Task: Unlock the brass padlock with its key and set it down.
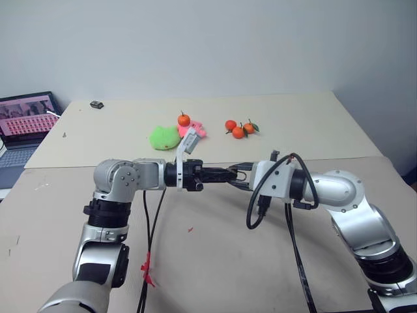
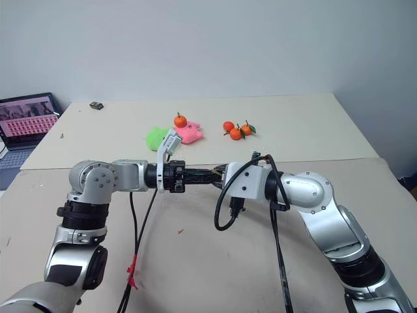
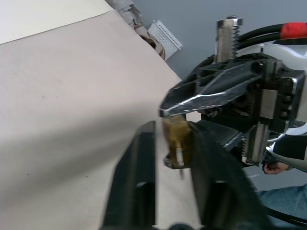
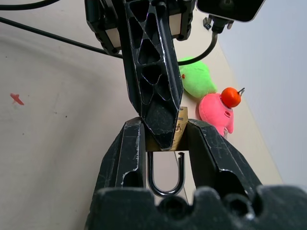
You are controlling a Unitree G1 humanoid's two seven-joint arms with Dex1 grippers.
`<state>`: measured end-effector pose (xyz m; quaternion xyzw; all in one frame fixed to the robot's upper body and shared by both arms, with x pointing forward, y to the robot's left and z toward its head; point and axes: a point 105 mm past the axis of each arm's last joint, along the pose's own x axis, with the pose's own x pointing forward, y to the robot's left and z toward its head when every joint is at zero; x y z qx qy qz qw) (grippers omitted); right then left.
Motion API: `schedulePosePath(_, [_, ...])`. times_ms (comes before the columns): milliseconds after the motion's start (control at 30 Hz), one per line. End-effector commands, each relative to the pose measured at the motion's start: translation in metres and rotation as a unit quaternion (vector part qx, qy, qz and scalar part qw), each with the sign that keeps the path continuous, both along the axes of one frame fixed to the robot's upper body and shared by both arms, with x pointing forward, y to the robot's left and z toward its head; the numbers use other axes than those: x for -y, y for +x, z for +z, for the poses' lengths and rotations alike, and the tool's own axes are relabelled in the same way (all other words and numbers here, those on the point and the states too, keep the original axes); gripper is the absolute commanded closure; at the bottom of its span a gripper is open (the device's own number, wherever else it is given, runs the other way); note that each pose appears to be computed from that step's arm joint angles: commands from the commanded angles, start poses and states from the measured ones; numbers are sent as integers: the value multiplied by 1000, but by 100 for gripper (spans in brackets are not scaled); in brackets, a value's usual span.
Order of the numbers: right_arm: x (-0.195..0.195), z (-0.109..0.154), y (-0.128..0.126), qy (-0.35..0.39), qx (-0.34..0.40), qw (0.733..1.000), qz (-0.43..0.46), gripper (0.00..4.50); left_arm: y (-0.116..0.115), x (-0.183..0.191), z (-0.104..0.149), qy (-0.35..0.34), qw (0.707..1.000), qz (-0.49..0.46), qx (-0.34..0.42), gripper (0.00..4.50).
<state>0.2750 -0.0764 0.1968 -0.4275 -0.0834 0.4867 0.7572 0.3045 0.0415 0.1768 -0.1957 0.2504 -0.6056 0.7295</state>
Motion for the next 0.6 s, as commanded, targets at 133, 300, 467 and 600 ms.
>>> schedulePosePath(133, [-4, 19, -6, 9, 39, 999, 14, 359, 2, -2, 6, -5, 1000, 7, 11, 446])
schedulePosePath(300, [-4, 19, -6, 10, 35, 999, 15, 359, 4, -3, 7, -10, 1000, 12, 9, 446])
schedulePosePath(467, [-3, 21, -5, 17, 31, 999, 11, 198, 6, -4, 7, -11, 1000, 17, 9, 446])
schedulePosePath(600, [3, 19, -7, 27, -8, 1000, 6, 100, 8, -7, 7, -9, 1000, 24, 8, 446])
